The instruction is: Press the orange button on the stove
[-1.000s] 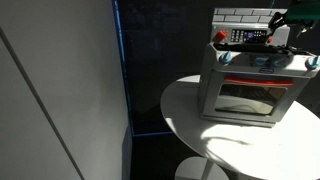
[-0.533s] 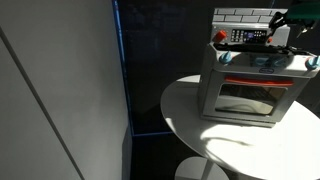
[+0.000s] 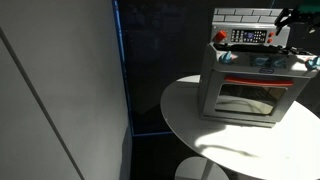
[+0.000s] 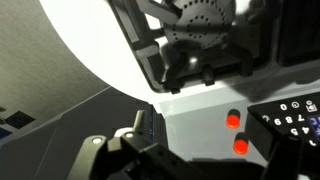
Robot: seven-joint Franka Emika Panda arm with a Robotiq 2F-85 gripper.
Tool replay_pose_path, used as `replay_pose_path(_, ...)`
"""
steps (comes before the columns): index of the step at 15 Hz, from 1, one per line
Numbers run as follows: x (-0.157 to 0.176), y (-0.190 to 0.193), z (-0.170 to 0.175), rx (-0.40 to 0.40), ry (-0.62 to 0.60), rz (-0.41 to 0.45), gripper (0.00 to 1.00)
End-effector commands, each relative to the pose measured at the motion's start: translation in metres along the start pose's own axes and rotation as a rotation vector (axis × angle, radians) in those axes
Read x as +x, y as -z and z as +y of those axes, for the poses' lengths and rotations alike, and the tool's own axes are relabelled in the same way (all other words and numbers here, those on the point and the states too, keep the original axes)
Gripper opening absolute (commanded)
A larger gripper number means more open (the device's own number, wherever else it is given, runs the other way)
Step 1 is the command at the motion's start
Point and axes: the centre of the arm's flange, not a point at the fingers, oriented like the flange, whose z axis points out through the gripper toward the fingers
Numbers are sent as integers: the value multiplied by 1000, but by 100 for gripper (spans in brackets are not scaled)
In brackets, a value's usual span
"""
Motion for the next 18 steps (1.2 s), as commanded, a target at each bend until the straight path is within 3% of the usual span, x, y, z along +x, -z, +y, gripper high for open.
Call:
replay_pose_path(1, -15, 31, 18, 36, 40, -62, 100)
replay_pose_path(8, -25, 71, 35, 90, 145, -191, 100)
replay_pose_path(18, -39, 124, 62, 35, 298, -397, 100)
